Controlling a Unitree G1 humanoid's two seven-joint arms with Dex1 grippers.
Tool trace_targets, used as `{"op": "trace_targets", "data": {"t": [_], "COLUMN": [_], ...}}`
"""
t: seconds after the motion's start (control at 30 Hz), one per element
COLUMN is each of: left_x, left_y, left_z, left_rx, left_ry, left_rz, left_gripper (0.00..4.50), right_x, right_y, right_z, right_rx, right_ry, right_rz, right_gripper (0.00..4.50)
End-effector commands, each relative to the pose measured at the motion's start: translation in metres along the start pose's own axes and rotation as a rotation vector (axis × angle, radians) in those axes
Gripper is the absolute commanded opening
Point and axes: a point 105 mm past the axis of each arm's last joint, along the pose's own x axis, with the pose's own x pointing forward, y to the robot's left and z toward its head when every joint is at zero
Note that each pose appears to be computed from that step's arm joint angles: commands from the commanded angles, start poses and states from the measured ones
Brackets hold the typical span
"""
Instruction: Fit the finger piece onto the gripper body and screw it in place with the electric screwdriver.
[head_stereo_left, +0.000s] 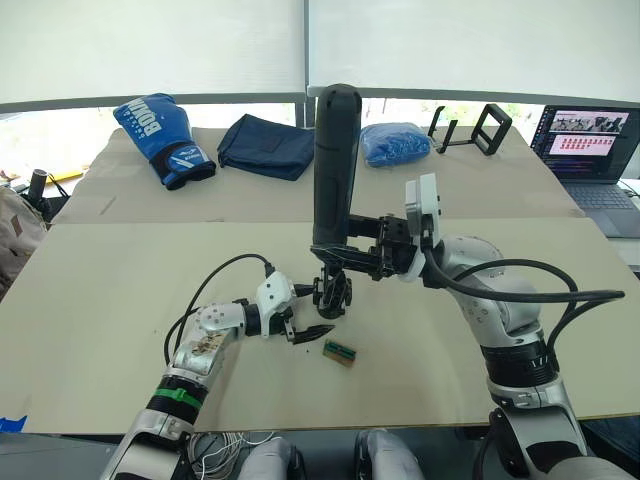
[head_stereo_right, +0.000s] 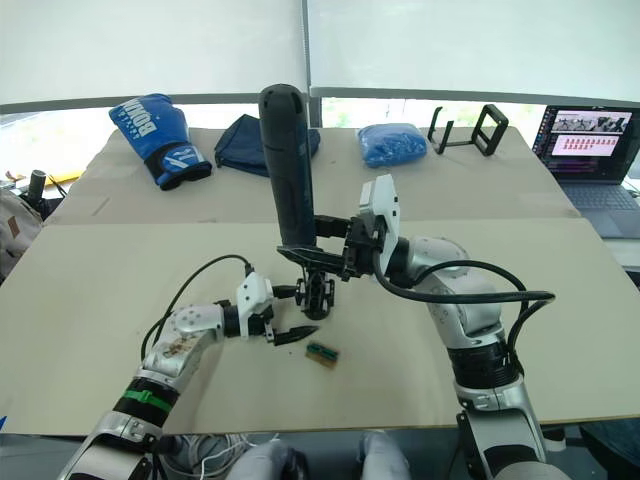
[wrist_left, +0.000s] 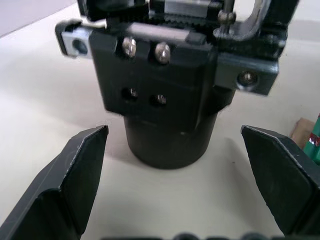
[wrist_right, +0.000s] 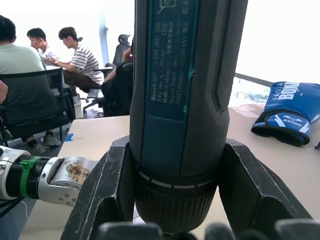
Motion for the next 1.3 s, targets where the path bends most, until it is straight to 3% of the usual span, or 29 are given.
{"op": "trace_targets", "data": {"t": [0.03,0.67,0.77,0.87,1.3], "left_x": [0.006,0.021,0.021,0.021,0.023], "left_y": [0.003,0.001,0.000,0.000,-0.001], "left_z": [0.009,0.006,0.004,0.003,0.001], "left_rx": [0.043,0.021,0.024,0.025,0.029], "left_ry": [-0.029,-0.026,-0.022,-0.022,-0.020], "left_rz": [-0.008,-0.060,-0.063,-0.061,-0.055], "left_gripper": [4.50,4.50,3.59,2.34,2.36], "right_x": [0.003,0.002,0.002,0.002,0.000], "right_y": [0.005,0.005,0.005,0.005,0.006], "right_z": [0.016,0.013,0.012,0.011,0.002], "right_rx": [-0.068,-0.067,-0.065,-0.063,-0.054], "right_ry": [-0.039,-0.027,-0.026,-0.024,0.008], "right_rz": [0.027,0.022,0.022,0.022,0.015], "right_gripper": [1.94,1.94,1.94,1.94,1.94]}}
